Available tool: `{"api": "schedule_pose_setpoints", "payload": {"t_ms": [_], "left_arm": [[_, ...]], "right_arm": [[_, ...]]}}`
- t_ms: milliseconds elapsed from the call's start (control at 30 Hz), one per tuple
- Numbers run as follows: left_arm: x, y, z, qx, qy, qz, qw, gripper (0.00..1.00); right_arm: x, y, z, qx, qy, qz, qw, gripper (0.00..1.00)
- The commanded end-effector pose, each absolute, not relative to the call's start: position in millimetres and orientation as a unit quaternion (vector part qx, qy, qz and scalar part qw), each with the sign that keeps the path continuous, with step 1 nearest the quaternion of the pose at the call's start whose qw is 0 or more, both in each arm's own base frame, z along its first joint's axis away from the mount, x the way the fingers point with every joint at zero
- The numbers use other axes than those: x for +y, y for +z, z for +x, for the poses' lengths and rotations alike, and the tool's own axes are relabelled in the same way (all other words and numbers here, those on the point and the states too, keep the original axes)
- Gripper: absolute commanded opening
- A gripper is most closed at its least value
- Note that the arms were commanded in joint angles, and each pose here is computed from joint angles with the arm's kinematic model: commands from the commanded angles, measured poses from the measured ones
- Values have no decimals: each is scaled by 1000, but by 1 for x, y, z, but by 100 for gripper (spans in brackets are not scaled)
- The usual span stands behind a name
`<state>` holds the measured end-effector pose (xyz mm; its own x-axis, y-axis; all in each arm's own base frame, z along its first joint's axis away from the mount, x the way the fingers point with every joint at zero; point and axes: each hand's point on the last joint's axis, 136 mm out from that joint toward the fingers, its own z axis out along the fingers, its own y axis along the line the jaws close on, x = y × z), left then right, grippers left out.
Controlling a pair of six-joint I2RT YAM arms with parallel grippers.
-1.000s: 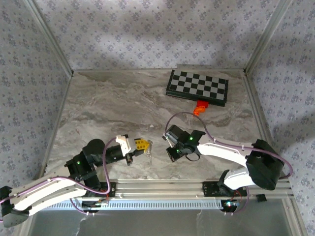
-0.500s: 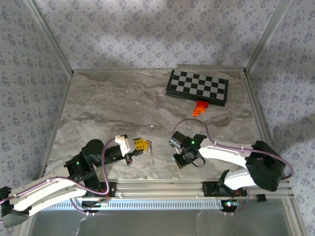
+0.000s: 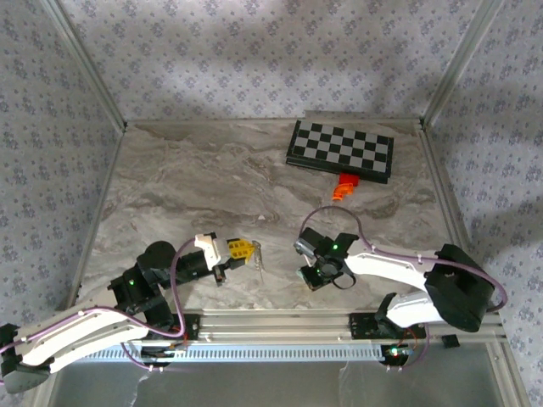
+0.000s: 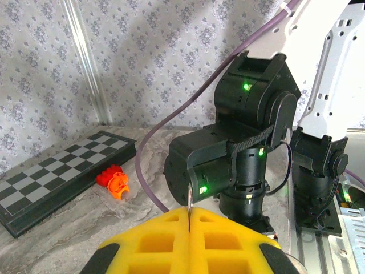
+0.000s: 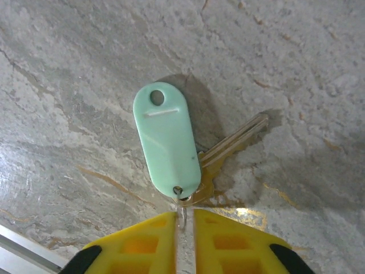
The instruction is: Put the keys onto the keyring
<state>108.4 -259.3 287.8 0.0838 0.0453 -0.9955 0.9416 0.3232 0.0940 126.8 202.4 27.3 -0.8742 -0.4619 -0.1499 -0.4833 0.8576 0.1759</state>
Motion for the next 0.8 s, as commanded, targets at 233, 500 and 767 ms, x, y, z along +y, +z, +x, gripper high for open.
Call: {"api": "schedule_pose_setpoints", "payload": {"t_ms": [233,500,767], "left_arm": [[-257,300,108,542,-384,434,609,0],[-258,301,108,541,-384,434,610,0],[-259,302,109,540,-383,435,610,0]], "right_arm": [[198,46,127,966,173,-182,60,35],[200,47,134,962,191,-181,72,37],[204,41,136,963,160,-211,57,30]]}}
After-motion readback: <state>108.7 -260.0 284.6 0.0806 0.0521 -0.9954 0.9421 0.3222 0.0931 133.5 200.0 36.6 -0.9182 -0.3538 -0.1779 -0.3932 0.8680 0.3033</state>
